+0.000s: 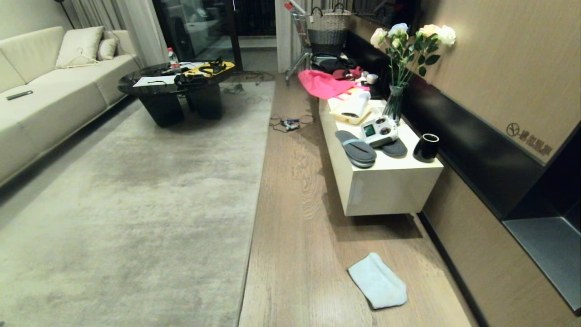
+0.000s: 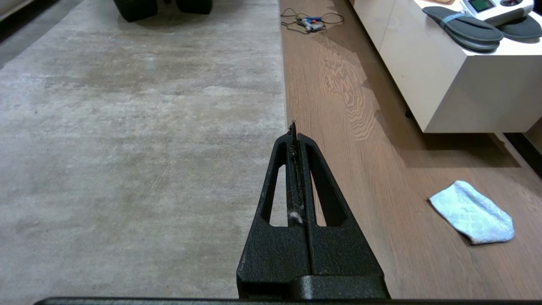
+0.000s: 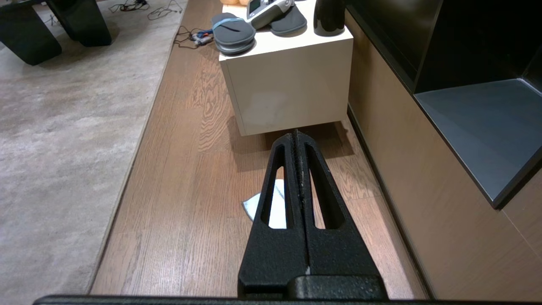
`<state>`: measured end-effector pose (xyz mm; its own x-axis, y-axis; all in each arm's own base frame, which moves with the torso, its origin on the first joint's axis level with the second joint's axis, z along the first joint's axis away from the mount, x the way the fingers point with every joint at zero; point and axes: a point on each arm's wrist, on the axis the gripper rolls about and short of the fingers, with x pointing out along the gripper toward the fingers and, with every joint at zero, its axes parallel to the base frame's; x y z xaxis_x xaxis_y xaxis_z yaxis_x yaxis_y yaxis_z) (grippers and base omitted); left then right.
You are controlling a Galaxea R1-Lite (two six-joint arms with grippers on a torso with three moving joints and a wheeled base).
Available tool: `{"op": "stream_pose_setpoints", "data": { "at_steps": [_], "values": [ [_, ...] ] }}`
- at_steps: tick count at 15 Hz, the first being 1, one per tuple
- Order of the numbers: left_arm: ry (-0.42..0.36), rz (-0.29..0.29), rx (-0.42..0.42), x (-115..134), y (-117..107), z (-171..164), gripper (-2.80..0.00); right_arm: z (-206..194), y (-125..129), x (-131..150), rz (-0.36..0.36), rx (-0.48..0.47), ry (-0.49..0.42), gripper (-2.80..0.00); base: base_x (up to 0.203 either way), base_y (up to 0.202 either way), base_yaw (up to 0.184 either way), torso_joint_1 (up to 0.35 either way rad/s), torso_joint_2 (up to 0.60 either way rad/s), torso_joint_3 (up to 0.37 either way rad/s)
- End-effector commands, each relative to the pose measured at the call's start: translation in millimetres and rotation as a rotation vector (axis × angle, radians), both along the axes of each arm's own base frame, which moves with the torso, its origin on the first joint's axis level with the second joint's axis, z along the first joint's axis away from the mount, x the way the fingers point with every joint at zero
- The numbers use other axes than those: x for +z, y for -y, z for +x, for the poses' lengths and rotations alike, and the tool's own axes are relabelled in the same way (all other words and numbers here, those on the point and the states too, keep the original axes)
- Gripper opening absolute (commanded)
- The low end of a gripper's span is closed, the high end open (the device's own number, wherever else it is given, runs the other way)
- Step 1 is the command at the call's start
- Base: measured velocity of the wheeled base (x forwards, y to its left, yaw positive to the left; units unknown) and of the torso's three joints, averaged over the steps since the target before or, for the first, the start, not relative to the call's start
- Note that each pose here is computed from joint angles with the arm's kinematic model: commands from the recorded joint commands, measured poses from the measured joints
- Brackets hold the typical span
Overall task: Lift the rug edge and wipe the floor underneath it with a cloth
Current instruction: Pick up the rag
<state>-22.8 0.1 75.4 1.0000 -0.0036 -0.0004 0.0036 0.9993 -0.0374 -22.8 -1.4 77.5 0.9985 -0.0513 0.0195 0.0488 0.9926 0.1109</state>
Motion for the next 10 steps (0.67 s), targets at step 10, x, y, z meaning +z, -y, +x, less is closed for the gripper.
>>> {"op": "stream_pose_setpoints", "data": {
  "at_steps": [10],
  "values": [
    [0.002, -0.004, 0.002, 0.2, 0.0, 0.0, -2.80, 0.0, 0.0, 0.0, 0.000, 0.001, 0.000, -2.80, 0.000, 0.000, 0.000, 0.000, 0.00, 0.000]
  ]
}}
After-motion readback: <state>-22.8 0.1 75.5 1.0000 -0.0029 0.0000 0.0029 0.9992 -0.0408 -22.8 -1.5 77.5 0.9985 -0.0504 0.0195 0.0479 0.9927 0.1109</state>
